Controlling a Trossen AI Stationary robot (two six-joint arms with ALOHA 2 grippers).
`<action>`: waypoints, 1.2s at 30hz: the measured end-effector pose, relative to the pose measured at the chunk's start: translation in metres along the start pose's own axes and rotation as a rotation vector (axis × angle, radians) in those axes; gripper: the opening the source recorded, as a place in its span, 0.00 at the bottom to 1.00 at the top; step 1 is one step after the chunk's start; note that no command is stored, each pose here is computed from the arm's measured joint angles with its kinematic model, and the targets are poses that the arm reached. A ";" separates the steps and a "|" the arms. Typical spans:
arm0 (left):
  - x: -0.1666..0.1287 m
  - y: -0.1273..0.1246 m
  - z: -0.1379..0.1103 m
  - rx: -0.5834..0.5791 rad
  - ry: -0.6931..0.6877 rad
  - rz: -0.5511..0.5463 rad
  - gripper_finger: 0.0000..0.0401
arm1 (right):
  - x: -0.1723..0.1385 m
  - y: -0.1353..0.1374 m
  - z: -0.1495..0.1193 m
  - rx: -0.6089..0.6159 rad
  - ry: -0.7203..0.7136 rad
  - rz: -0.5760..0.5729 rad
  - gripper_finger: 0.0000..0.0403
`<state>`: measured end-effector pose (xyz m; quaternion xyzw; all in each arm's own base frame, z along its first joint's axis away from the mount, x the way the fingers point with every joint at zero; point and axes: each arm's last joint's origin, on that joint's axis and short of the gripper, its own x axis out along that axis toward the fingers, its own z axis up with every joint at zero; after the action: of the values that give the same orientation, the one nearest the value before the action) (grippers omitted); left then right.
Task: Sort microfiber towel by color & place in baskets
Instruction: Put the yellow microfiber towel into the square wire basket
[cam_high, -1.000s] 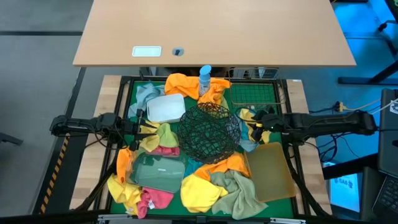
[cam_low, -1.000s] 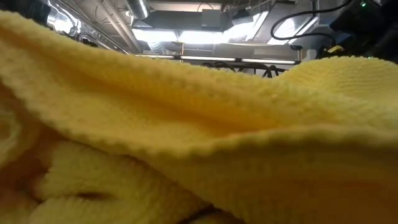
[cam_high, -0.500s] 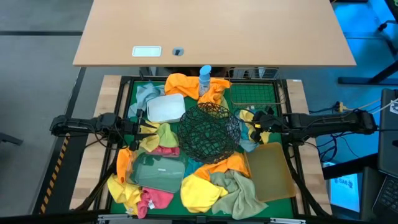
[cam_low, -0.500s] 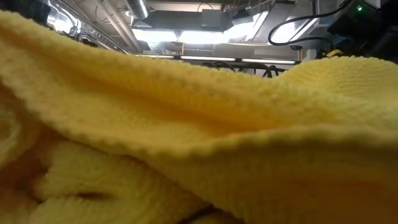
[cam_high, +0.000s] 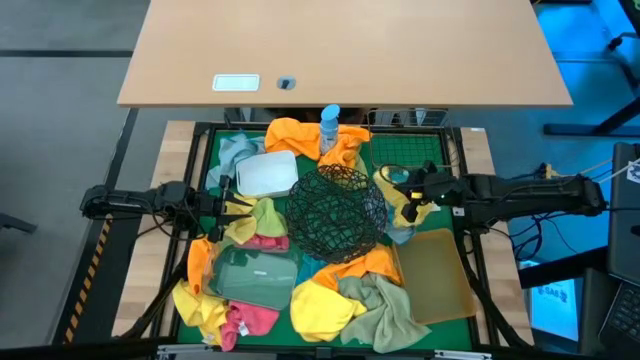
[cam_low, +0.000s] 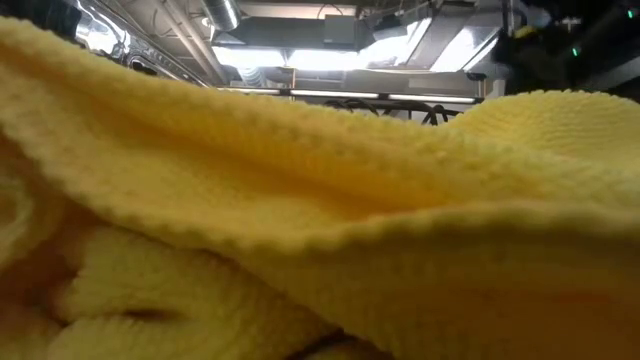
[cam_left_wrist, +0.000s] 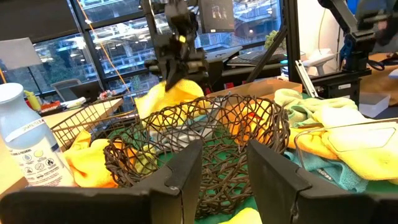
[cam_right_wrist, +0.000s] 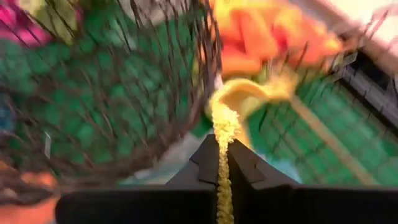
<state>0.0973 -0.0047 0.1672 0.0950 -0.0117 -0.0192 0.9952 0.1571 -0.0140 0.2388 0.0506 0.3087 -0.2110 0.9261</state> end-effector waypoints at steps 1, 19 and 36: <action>0.000 0.000 0.000 0.000 0.000 0.000 0.30 | -0.004 0.000 0.006 -0.008 -0.020 0.005 0.01; 0.000 0.000 0.000 0.000 0.000 0.000 0.30 | -0.087 -0.013 0.105 -0.051 -0.386 -0.102 0.01; 0.000 0.000 0.000 0.001 0.000 0.000 0.30 | -0.144 -0.028 0.152 -0.147 -0.678 -0.327 0.02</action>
<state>0.0973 -0.0046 0.1672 0.0954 -0.0116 -0.0192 0.9952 0.1248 -0.0211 0.4475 -0.1385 0.0030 -0.3379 0.9309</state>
